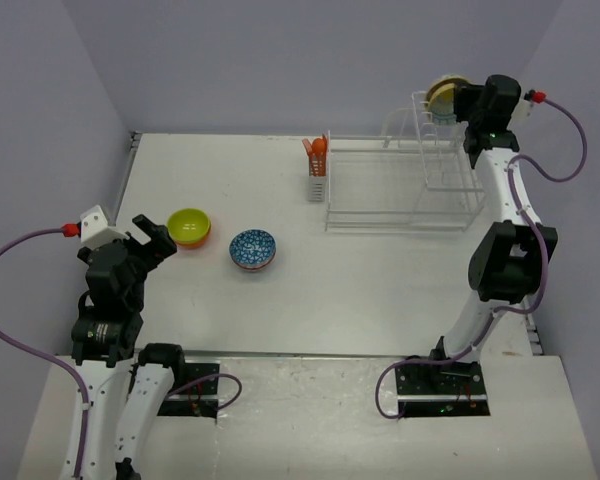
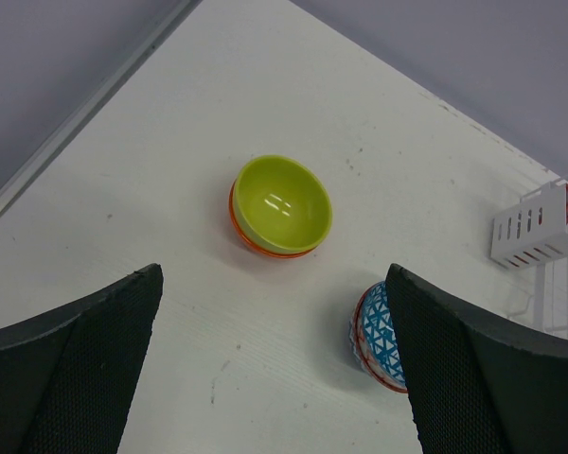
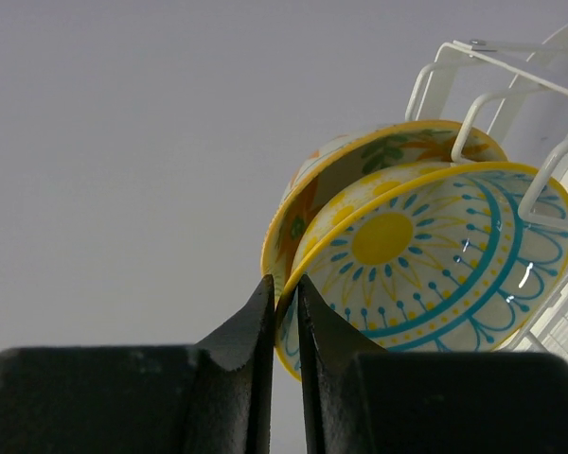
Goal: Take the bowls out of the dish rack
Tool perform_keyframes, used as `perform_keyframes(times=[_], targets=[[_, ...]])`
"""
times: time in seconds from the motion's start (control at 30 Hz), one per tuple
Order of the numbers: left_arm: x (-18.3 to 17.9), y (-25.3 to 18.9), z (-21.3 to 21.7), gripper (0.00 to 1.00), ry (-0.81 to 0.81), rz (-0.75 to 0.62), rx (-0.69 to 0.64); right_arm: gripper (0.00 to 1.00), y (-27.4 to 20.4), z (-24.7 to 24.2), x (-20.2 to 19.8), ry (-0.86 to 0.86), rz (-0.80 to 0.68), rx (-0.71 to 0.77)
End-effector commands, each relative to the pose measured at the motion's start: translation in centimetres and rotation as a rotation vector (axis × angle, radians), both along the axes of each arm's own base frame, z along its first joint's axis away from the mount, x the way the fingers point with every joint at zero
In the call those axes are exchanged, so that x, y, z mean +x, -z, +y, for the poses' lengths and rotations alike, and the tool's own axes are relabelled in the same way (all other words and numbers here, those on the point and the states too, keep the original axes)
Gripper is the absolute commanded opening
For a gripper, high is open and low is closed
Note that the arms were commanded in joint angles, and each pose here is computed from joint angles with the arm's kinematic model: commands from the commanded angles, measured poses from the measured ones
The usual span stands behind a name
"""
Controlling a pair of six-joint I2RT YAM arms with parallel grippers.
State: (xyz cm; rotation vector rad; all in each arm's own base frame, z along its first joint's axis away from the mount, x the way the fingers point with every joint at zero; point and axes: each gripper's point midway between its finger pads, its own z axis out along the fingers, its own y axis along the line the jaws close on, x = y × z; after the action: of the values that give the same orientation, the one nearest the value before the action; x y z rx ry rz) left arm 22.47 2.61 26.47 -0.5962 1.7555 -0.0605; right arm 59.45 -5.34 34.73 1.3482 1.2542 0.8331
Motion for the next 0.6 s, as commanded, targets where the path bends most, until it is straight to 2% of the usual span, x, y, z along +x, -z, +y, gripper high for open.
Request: perform_keyframes(times=[0.0,0.07,0.17,0.4,0.57], targets=[[0.2,-0.9,0.2,1.0,-0.008,-0.026,0.009,0.1,-1.5,-1.0,-0.6,0.05,-0.051,-0.014],[0.2,-0.9,0.2,1.0,-0.006,-0.027,0.009,0.1,-1.5,-1.1,-0.6,0.053,-0.049,-0.011],[0.2,-1.0,0.2,1.0,-0.008,-0.029,0.009,0.0,-1.2,-1.0,-0.6,0.053,-0.054,0.002],[0.2,-1.0,0.2,1.0,-0.008,-0.029,0.008,0.0,-1.6,-0.6,-1.5,0.043,-0.123,0.053],[0.2,-0.9,0.2,1.0,-0.005,-0.028,0.007,0.0,-3.9,-0.6,-3.4,0.059,-0.225,0.091]])
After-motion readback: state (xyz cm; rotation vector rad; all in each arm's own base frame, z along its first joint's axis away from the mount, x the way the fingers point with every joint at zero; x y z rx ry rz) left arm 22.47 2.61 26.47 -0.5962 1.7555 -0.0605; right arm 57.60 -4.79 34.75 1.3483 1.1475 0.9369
